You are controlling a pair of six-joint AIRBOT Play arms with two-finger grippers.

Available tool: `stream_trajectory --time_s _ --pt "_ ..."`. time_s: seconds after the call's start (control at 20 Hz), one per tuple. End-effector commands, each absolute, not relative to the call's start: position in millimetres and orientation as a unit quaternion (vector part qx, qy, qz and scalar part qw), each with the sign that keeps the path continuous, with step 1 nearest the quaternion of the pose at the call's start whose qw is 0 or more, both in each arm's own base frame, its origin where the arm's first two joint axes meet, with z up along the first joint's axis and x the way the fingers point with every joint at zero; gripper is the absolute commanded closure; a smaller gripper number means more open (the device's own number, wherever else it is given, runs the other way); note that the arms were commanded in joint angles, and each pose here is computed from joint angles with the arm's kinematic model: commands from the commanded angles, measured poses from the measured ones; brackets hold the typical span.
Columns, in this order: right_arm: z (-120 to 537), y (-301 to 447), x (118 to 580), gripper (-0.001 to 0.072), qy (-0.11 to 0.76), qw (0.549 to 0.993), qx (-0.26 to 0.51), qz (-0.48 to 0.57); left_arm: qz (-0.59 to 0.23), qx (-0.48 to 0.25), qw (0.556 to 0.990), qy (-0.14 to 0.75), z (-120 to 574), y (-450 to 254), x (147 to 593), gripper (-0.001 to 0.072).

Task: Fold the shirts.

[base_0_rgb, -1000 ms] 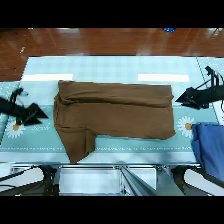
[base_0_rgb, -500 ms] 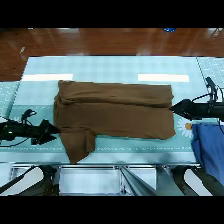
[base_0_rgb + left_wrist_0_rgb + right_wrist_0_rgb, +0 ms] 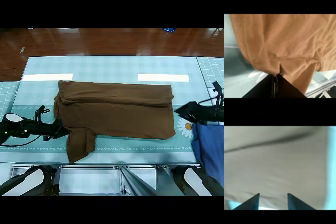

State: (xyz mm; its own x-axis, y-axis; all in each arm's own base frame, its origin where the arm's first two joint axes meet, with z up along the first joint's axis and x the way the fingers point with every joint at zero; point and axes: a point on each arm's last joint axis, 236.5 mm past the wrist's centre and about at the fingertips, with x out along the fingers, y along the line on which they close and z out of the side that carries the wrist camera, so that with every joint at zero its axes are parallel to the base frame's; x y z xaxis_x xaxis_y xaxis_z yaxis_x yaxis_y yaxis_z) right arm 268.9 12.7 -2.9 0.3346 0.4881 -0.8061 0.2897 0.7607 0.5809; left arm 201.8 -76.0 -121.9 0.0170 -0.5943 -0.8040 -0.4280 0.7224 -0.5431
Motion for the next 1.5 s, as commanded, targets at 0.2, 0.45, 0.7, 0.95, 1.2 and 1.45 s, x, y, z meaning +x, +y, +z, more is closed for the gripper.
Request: stream_trajectory --time_s 0.2,0.45,0.7,0.95,1.2,1.45 --pt "-77 -1 178 0.0304 0.690 0.638 0.341 -0.027 -0.058 -0.352 0.633 0.687 -128 -69 210 0.0689" --pt "-97 6 185 0.0304 0.665 0.647 0.372 -0.040 -0.060 -0.350 0.634 0.687 -129 -69 210 0.0689" --pt "-112 22 208 0.0305 0.654 0.629 0.419 -0.028 -0.057 -0.349 0.638 0.684 -130 -67 212 0.0689" --pt "-98 66 255 0.0689 0.618 0.658 0.425 0.064 -0.059 -0.347 0.642 0.681 -127 -65 216 0.0689" --pt "-52 52 273 0.0689 0.607 0.705 0.353 0.101 -0.063 -0.355 0.691 0.627 -84 -40 268 0.0689" --pt "-36 28 313 0.0689 0.577 0.736 0.349 0.065 -0.102 -0.338 0.716 0.602 -58 -53 325 0.0689"
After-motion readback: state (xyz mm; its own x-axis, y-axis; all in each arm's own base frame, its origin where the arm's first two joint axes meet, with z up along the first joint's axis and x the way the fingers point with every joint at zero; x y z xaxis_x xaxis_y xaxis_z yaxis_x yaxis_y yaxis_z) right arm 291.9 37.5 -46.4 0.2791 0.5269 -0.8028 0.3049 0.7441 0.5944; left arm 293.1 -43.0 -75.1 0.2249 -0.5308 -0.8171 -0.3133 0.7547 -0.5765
